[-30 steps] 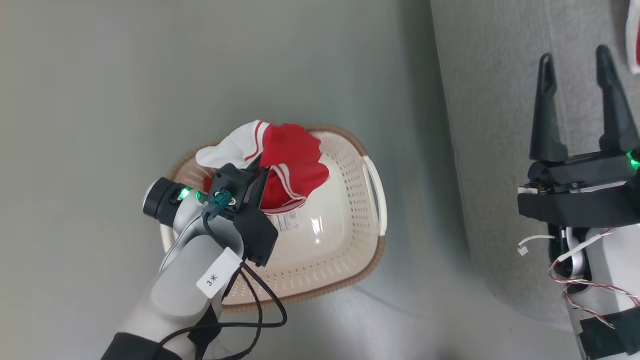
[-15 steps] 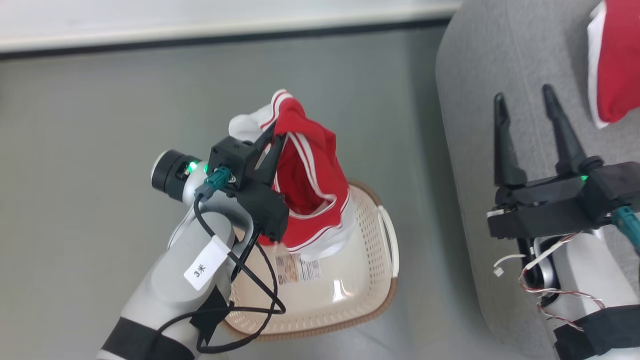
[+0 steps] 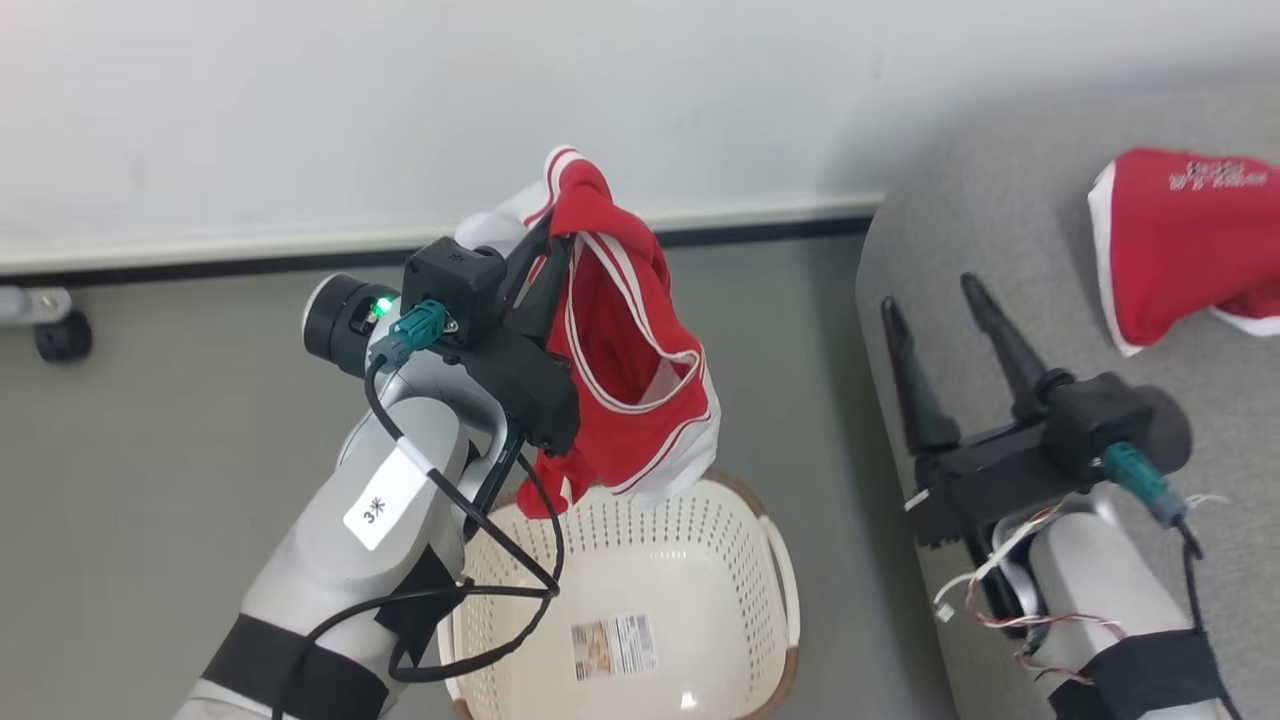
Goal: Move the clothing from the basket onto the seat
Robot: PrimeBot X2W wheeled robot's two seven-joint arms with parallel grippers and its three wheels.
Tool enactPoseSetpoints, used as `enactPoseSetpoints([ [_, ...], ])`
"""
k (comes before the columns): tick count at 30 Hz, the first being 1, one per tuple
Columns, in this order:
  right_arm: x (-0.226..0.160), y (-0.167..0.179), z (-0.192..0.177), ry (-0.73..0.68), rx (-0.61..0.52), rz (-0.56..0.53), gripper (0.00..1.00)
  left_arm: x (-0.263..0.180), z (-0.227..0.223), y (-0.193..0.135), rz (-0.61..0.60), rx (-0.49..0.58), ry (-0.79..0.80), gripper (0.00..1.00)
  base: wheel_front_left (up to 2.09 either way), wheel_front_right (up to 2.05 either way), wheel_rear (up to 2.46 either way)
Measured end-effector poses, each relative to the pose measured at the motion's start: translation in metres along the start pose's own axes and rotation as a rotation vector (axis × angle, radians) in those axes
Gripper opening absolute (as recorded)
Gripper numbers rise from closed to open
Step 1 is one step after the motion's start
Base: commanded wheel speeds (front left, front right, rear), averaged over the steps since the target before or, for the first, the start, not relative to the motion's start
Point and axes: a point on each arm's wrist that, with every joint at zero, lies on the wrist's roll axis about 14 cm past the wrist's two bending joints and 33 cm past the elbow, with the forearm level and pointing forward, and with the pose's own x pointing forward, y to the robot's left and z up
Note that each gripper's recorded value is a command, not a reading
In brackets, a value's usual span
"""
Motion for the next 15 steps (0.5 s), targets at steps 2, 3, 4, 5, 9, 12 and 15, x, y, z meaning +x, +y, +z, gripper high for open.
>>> enactPoseSetpoints([
  [2,-0.004,0.009,0.003,0.005,-0.001,0.024,1.0,-0.004,0.011,-0.005,-0.009,-0.001,-0.015,0.0,0.0,0.0,0.0],
  [3,-0.005,0.014,0.004,0.009,-0.001,0.038,1.0,-0.005,0.016,-0.008,-0.014,0.005,-0.023,0.0,0.0,0.0,0.0],
  [4,-0.007,0.021,0.004,0.013,0.0,0.055,1.0,-0.007,0.022,-0.011,-0.02,0.011,-0.032,0.0,0.0,0.0,0.0],
  [5,-0.009,0.028,0.005,0.017,0.001,0.074,1.0,-0.009,0.027,-0.014,-0.025,0.017,-0.039,0.0,0.0,0.0,0.0],
  [9,-0.02,0.057,0.007,0.033,-0.003,0.148,1.0,-0.018,0.046,-0.03,-0.055,0.029,-0.059,0.0,0.0,0.0,0.0],
  [12,-0.032,0.078,0.003,0.055,-0.013,0.201,1.0,-0.025,0.061,-0.043,-0.082,0.051,-0.077,0.0,0.0,0.0,0.0],
  [15,-0.044,0.095,-0.004,0.084,-0.03,0.249,1.0,-0.031,0.074,-0.057,-0.106,0.057,-0.094,0.0,0.0,0.0,0.0],
])
